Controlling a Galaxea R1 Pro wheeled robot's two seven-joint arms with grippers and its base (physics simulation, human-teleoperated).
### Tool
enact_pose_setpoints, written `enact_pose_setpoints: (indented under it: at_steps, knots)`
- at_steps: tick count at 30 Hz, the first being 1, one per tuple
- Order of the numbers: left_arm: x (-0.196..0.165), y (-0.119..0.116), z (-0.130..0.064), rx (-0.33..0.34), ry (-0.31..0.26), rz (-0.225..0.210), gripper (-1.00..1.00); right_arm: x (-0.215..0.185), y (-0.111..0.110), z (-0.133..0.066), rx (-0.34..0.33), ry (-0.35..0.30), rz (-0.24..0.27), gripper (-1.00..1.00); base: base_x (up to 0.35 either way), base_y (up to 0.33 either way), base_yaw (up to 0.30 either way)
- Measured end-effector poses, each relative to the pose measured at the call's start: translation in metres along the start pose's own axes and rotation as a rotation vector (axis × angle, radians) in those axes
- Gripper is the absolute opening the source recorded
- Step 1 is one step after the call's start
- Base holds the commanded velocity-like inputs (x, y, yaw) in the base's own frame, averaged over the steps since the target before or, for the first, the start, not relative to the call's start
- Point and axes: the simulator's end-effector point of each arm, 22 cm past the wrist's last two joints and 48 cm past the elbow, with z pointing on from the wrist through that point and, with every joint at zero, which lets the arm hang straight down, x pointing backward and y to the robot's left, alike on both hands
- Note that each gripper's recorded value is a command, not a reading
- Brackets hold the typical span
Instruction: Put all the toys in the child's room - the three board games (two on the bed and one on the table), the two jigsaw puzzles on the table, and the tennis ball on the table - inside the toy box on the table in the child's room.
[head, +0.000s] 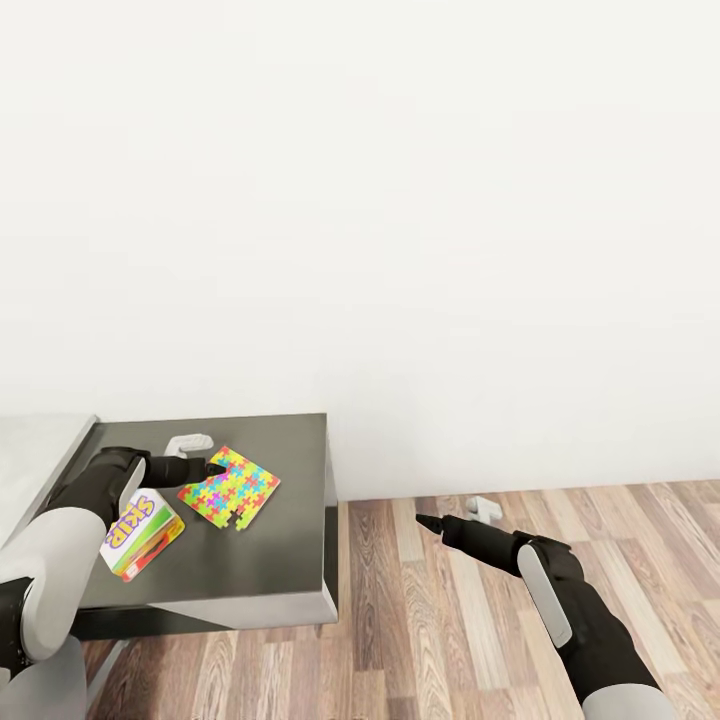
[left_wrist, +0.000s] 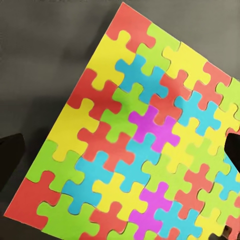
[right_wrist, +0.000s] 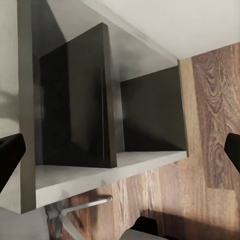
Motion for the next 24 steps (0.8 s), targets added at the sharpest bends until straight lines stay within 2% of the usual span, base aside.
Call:
enact_pose_setpoints:
  at_steps: [24]
  knots:
    - [0.010,0.004,0.016,-0.005,0.025,-0.002,1.00,0.013,-0.012,0.009,0.011,0.026,0.020,1.00,0.000,0.000,0.000]
